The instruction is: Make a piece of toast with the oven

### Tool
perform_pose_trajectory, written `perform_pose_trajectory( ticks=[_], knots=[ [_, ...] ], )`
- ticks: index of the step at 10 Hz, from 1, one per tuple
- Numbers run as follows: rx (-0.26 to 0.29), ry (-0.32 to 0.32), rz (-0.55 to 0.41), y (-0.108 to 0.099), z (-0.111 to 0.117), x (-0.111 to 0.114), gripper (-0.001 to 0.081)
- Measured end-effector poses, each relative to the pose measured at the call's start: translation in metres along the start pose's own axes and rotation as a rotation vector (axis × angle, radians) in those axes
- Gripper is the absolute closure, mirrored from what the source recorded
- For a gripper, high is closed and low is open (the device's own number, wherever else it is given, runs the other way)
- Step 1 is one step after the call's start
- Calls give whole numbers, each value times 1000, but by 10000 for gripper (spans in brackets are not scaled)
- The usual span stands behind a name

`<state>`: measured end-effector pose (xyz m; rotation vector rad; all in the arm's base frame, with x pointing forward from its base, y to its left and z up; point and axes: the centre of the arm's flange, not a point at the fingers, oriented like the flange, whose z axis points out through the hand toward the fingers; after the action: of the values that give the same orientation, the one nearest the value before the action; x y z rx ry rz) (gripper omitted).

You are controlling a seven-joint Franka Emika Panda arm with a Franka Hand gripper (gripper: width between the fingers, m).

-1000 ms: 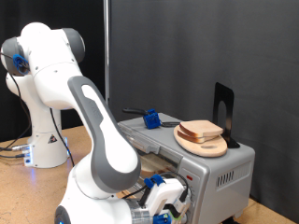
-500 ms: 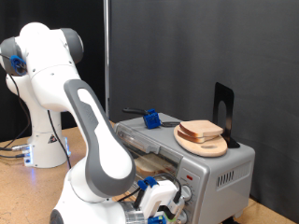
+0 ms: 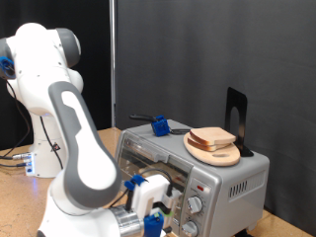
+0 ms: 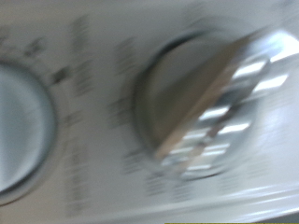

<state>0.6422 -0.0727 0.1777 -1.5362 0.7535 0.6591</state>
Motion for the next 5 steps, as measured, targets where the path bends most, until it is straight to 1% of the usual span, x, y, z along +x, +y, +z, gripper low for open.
perform_pose_trajectory(
  ticks=[2, 3, 5],
  knots=[
    [3, -23, -15, -5, -18, -15, 124],
    [-4, -22, -20, -7, -23, -20, 124],
    [-22, -42, -33, -9, -30, -29, 124]
  ],
)
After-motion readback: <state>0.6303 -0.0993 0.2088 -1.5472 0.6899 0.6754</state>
